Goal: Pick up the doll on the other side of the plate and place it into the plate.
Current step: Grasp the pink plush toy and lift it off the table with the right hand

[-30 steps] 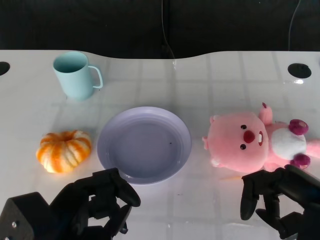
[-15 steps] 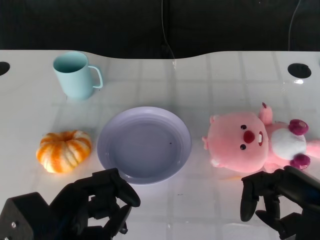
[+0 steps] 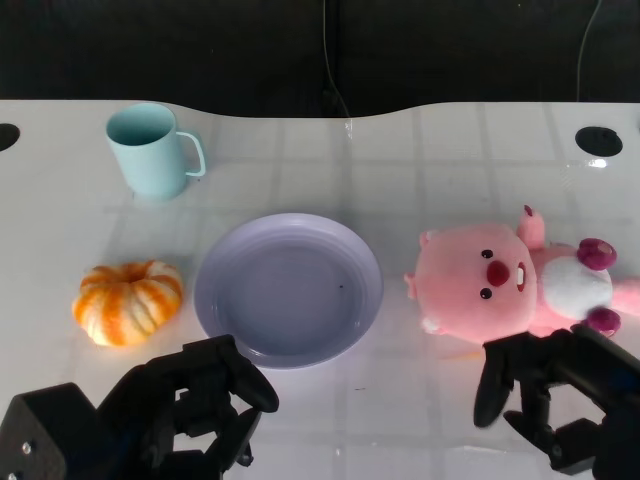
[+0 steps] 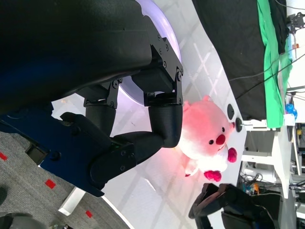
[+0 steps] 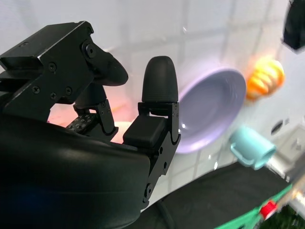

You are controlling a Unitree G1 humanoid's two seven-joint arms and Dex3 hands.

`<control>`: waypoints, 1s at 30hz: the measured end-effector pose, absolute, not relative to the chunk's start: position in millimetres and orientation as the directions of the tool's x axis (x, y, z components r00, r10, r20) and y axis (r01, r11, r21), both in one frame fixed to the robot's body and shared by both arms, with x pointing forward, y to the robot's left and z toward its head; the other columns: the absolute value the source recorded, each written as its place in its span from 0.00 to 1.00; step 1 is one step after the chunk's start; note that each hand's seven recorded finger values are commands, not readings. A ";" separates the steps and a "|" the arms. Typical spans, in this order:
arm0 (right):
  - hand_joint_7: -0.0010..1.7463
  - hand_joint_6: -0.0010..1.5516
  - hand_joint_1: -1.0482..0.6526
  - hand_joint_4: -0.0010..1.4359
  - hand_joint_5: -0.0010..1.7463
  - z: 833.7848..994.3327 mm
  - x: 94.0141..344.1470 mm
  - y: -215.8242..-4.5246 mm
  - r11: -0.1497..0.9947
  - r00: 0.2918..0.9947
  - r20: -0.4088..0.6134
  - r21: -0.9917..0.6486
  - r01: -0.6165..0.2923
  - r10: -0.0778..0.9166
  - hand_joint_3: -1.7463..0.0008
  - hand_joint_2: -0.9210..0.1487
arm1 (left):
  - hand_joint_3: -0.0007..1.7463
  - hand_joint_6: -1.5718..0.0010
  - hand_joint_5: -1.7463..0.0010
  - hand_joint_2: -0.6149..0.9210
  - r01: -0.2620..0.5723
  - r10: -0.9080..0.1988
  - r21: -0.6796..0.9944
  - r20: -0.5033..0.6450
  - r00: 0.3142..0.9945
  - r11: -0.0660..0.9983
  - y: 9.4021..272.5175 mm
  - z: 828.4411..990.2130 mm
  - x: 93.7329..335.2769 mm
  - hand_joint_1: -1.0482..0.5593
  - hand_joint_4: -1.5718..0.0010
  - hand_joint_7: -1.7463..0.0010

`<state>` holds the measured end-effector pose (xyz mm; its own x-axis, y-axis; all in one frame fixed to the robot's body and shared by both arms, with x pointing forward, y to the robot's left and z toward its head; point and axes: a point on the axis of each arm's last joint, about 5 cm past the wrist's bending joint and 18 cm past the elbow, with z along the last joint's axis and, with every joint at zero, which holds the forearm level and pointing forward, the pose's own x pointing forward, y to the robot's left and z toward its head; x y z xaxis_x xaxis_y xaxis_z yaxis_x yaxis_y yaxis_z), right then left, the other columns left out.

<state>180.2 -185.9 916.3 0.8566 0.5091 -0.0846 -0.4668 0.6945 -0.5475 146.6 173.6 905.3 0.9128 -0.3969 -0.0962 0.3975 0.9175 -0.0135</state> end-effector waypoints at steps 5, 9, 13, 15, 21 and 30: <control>0.45 0.38 0.66 0.40 0.66 924.3 178.3 -184.5 0.761 0.902 -0.023 -0.528 -0.378 0.432 0.52 0.36 | 0.56 0.55 0.00 0.81 0.396 -0.395 -0.014 -0.098 0.913 0.918 174.0 904.9 147.2 0.45 0.62 0.23; 0.33 0.34 0.58 0.36 0.58 932.2 177.1 -185.4 0.778 0.921 0.036 -0.547 -0.308 0.389 0.63 0.29 | 0.56 0.55 0.00 0.81 0.397 -0.396 -0.012 -0.097 0.913 0.918 173.9 905.1 147.9 0.45 0.62 0.23; 0.23 0.24 0.45 0.26 0.52 942.7 175.5 -185.6 0.783 0.938 0.093 -0.582 -0.221 0.334 0.86 0.09 | 0.56 0.55 0.00 0.80 0.398 -0.398 -0.011 -0.092 0.913 0.917 173.6 905.9 149.4 0.45 0.62 0.23; 0.20 0.19 0.38 0.21 0.52 949.6 174.1 -184.2 0.751 0.950 0.097 -0.639 -0.169 0.296 0.94 0.02 | 0.56 0.55 0.00 0.80 0.399 -0.398 -0.011 -0.090 0.913 0.917 173.5 906.2 150.1 0.45 0.62 0.23; 0.13 0.07 0.28 0.10 0.46 965.4 174.1 -179.9 0.654 0.979 0.074 -0.753 -0.069 0.188 0.96 0.00 | 0.57 0.55 0.00 0.80 0.392 -0.392 -0.015 -0.102 0.914 0.920 174.9 903.4 151.4 0.45 0.63 0.24; 0.07 0.08 0.20 0.12 0.35 982.8 195.0 -171.5 0.375 0.996 -0.056 -0.924 -0.078 0.068 0.97 0.00 | 0.56 0.56 0.00 0.81 0.390 -0.389 -0.011 -0.096 0.916 0.921 175.8 904.2 155.4 0.46 0.63 0.23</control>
